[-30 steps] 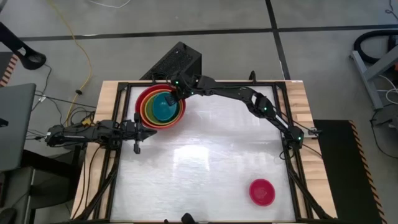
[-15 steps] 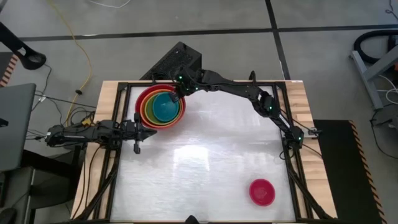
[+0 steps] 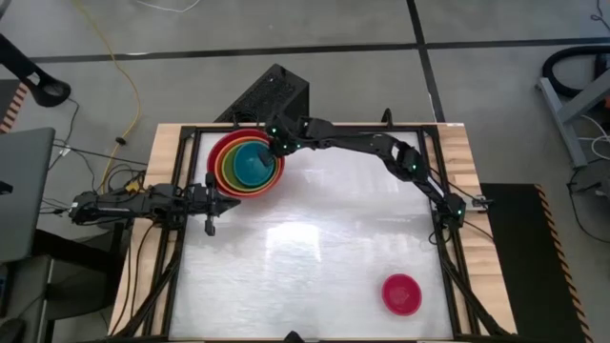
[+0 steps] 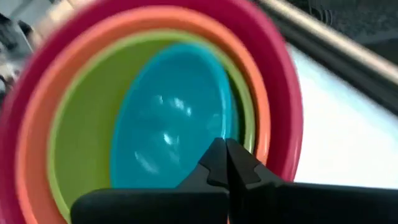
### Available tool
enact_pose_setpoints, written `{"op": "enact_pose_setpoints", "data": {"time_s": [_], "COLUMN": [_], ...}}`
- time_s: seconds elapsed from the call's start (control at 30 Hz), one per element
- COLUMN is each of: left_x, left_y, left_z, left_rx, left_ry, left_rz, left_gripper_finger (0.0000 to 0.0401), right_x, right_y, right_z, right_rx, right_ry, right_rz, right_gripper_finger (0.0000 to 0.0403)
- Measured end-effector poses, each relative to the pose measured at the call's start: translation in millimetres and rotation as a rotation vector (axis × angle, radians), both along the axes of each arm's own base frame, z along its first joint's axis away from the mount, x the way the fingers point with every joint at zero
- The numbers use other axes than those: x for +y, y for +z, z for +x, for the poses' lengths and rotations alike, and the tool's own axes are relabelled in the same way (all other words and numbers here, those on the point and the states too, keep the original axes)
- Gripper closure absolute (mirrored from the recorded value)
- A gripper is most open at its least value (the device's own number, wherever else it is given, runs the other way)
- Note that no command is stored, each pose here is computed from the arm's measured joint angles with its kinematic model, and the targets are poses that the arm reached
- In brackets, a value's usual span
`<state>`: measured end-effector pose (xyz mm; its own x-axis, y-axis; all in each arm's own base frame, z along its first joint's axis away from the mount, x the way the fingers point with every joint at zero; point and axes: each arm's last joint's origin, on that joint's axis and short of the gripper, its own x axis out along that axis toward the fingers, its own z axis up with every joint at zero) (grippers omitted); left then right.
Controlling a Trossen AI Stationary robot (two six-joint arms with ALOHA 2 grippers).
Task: Nest bowls inside each other
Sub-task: Stack the blue bowl on top of the green bowl, then stack the red bowl on top of the blue bowl
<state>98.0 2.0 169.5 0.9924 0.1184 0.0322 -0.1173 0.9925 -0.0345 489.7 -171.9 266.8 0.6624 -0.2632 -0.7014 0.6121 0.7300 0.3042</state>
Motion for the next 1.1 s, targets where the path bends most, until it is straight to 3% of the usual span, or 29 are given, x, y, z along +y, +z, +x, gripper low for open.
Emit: {"op": "enact_pose_setpoints", "data": {"time_s": [0.17, 0.27, 0.4, 0.57, 0.73, 0.9, 1.1], "left_x": [0, 0, 0, 0, 0, 0, 0], "left_y": [0, 0, 0, 0, 0, 0, 0], "left_z": [0, 0, 0, 0, 0, 0, 0], "left_rx": [0.000, 0.000, 0.000, 0.000, 0.000, -0.001, -0.001], "left_ry": [0.000, 0.000, 0.000, 0.000, 0.000, 0.001, 0.000], "left_rz": [0.000, 0.000, 0.000, 0.000, 0.000, 0.000, 0.000], "left_gripper_finger": [0.0401, 0.0401, 0.0401, 0.0401, 0.0401, 0.0401, 0.0401], "right_x": [0, 2, 3, 11, 50, 94, 163], "right_y": [-10, 11, 19, 38, 61, 97, 99], "right_z": [5, 8, 8, 0, -26, -70, -105], "right_rx": [-0.030, -0.121, -0.131, -0.093, 0.059, 0.238, 0.472], "right_ry": [0.010, 0.027, 0.037, 0.110, 0.186, 0.182, 0.163], "right_rz": [-0.013, -0.058, -0.067, 0.011, 0.095, 0.101, 0.120], "right_gripper_finger": [0.0400, 0.0401, 0.0401, 0.0401, 0.0401, 0.0401, 0.0401]}}
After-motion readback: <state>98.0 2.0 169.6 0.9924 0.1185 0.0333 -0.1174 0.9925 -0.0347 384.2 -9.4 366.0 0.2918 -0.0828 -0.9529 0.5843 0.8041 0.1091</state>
